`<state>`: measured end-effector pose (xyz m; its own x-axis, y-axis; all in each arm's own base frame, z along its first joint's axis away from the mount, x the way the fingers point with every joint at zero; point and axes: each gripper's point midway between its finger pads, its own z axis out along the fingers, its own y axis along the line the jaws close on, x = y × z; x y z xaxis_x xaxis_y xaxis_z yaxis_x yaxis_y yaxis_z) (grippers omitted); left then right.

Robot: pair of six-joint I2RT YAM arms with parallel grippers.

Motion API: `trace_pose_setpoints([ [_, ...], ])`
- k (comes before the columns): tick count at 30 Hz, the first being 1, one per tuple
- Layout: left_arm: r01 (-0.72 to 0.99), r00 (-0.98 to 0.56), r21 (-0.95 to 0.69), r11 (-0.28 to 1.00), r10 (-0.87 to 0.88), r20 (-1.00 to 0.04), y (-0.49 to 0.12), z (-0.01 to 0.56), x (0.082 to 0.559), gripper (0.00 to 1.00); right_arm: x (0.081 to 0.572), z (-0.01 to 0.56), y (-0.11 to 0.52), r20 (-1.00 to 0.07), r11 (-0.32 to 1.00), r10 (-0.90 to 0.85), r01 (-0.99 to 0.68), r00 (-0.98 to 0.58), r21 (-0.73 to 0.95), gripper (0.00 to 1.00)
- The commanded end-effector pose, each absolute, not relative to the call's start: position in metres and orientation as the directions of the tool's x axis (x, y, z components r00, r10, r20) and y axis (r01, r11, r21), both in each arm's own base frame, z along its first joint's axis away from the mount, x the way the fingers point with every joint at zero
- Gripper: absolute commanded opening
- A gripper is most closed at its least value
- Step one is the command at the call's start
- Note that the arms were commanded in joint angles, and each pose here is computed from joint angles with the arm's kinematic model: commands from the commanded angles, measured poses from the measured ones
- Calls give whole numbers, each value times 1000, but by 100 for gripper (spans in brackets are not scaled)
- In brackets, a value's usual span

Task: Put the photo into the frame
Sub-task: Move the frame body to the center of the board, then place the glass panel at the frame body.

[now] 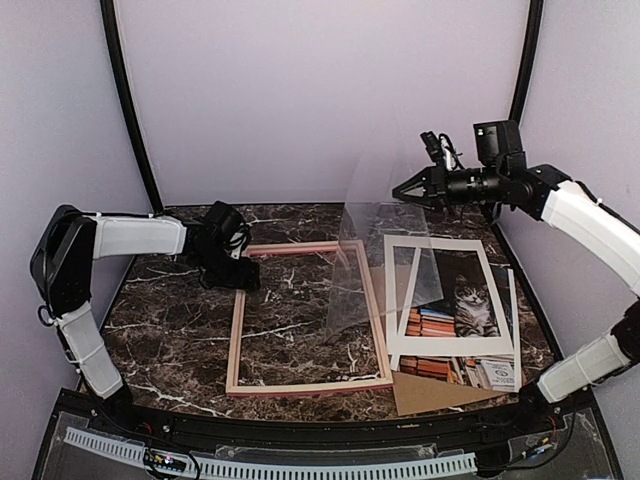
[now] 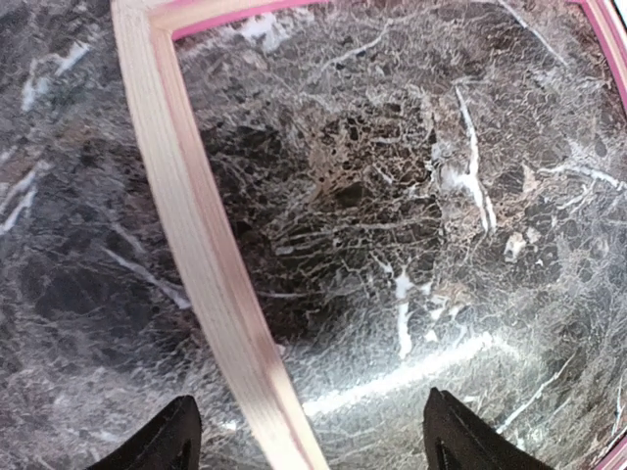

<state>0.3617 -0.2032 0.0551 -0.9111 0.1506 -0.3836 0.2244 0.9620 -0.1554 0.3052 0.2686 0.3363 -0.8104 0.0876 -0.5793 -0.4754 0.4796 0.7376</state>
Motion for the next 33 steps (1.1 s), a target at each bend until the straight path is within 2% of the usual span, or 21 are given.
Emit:
trace_pose_setpoints([
  [1, 159, -864, -115, 981, 82, -497, -168, 118, 374, 82, 304, 358, 309, -622, 452, 72, -530, -780, 717, 0],
  [4, 30, -855, -115, 993, -34, -518, -120, 133, 377, 87, 294, 366, 348, -626, 407, 34, -561, -779, 721, 0],
  [9, -142, -775, -93, 985, -170, -609, -50, 171, 372, 98, 271, 378, 408, -611, 295, -21, -589, -791, 753, 0],
  [13, -216, -742, -66, 974, -207, -638, -18, 184, 365, 99, 268, 353, 418, -552, 278, -8, -532, -834, 800, 0],
  [20, -179, -752, -125, 976, -217, -623, -29, 173, 364, 99, 286, 234, 399, -377, 399, 55, -325, -925, 857, 0],
  [25, -150, -768, -179, 972, -228, -598, -42, 157, 361, 99, 295, 159, 379, -289, 488, 109, -202, -951, 849, 0],
  [33, -89, -799, -206, 975, -193, -570, -72, 135, 356, 99, 302, 114, 362, -269, 561, 146, -144, -952, 815, 0],
])
